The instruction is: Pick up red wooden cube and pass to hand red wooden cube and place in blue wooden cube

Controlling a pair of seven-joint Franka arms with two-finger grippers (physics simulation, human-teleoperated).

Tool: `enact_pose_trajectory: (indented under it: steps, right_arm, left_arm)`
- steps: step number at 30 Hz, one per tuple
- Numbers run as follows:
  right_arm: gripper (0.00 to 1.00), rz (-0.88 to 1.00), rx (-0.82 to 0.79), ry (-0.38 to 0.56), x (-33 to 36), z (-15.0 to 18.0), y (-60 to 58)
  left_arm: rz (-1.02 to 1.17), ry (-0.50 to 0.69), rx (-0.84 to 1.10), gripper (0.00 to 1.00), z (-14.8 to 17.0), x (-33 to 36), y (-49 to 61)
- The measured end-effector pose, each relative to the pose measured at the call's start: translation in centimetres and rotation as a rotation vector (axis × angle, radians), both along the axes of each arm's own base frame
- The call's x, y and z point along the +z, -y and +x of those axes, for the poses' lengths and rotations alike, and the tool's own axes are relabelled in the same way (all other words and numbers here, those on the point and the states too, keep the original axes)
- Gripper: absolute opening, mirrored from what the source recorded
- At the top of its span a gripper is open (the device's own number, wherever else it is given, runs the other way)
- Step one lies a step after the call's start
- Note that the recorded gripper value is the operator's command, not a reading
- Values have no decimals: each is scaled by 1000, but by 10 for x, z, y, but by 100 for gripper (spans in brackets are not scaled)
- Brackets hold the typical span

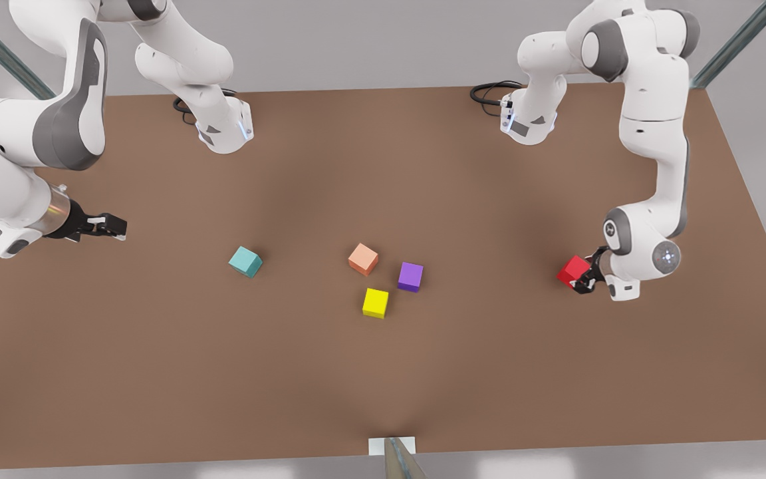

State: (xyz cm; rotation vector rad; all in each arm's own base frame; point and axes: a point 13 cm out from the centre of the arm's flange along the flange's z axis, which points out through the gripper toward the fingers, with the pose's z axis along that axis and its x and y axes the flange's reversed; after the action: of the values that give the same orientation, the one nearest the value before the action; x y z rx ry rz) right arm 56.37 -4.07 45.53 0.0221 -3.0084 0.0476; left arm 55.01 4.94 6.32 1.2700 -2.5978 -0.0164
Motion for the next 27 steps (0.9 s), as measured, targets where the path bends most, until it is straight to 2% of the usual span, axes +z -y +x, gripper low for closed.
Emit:
enact_pose_trajectory:
  steps: [5,6,8,10,12,14,16,18,21,22,24,27]
  right_arm:
    - [100,0,0,-6,-3,-1,0]
    - [100,0,1,-7,-3,-1,0]
    - [100,0,2,-7,-3,-1,0]
    - [100,0,2,-8,-3,-1,0]
    - [100,0,2,-9,-4,-1,0]
    - [100,1,2,-11,-5,-1,0]
    - [100,24,14,-29,-18,6,-6]
    - [100,158,41,-71,-60,35,-31]
    - [100,497,129,-120,-133,86,-122]
    - [100,617,160,-119,-153,101,-150]
    - [100,814,253,-73,-168,118,-206]
    - [100,1006,381,68,-174,139,-249]
  left_arm:
    - [6,-12,9,100,-3,-14,3]
    - [7,-11,11,94,-3,-15,3]
    - [11,-8,15,70,-2,-19,3]
    - [16,-3,19,61,0,-19,3]
    - [20,4,21,59,2,-18,4]
    - [0,66,-1,59,37,10,26]
    - [-29,164,-36,59,104,79,52]
    - [-129,210,-83,59,137,141,118]
    - [-415,158,-252,60,125,174,311]
    - [-548,130,-291,57,121,176,377]
    - [-793,63,-326,57,100,180,473]
    - [-1001,12,-315,57,75,180,543]
